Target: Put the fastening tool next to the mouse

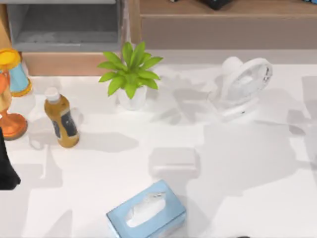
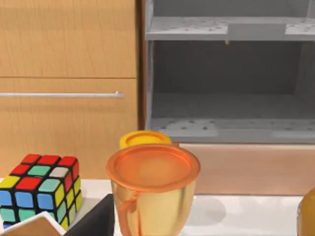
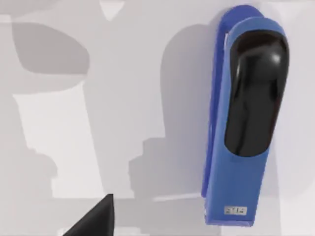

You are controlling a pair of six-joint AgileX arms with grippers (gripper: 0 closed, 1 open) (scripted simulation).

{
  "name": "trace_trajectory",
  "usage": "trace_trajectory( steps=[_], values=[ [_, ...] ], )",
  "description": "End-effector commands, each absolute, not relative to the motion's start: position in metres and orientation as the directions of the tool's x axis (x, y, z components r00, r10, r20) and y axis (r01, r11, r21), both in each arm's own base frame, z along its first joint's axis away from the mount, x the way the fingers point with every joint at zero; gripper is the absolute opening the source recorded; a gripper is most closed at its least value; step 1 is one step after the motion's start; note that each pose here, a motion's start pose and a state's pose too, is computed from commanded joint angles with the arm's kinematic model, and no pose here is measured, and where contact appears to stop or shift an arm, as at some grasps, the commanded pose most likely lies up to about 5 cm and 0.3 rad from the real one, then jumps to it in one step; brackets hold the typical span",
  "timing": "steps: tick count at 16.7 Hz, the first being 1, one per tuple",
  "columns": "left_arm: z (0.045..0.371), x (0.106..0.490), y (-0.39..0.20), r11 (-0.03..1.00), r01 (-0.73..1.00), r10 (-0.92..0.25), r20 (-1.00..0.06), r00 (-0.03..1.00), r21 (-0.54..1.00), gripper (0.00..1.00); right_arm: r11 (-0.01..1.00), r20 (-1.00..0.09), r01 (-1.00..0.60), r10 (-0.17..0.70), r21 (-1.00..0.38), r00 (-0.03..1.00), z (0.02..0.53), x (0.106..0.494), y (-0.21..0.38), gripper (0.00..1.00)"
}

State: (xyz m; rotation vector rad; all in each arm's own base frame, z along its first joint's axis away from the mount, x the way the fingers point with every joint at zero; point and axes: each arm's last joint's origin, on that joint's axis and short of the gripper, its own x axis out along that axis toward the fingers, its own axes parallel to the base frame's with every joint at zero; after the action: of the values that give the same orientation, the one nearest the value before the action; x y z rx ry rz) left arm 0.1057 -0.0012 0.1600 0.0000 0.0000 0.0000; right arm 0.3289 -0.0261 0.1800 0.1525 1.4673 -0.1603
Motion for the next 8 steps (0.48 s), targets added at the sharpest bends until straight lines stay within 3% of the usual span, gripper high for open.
trace_trajectory(
  steps=[4,8],
  values=[
    [0.16,0.106,-0.001,1.0,0.0,0.0,0.0,1.0,0.0,1.0,0.975,-1.0,0.221,0.002,0.003,0.008,0.165,0.352,-0.03,1.0],
    [0.16,0.106,-0.001,1.0,0.0,0.0,0.0,1.0,0.0,1.0,0.975,-1.0,0.223,0.003,0.003,0.001,0.164,0.354,-0.031,1.0]
  ],
)
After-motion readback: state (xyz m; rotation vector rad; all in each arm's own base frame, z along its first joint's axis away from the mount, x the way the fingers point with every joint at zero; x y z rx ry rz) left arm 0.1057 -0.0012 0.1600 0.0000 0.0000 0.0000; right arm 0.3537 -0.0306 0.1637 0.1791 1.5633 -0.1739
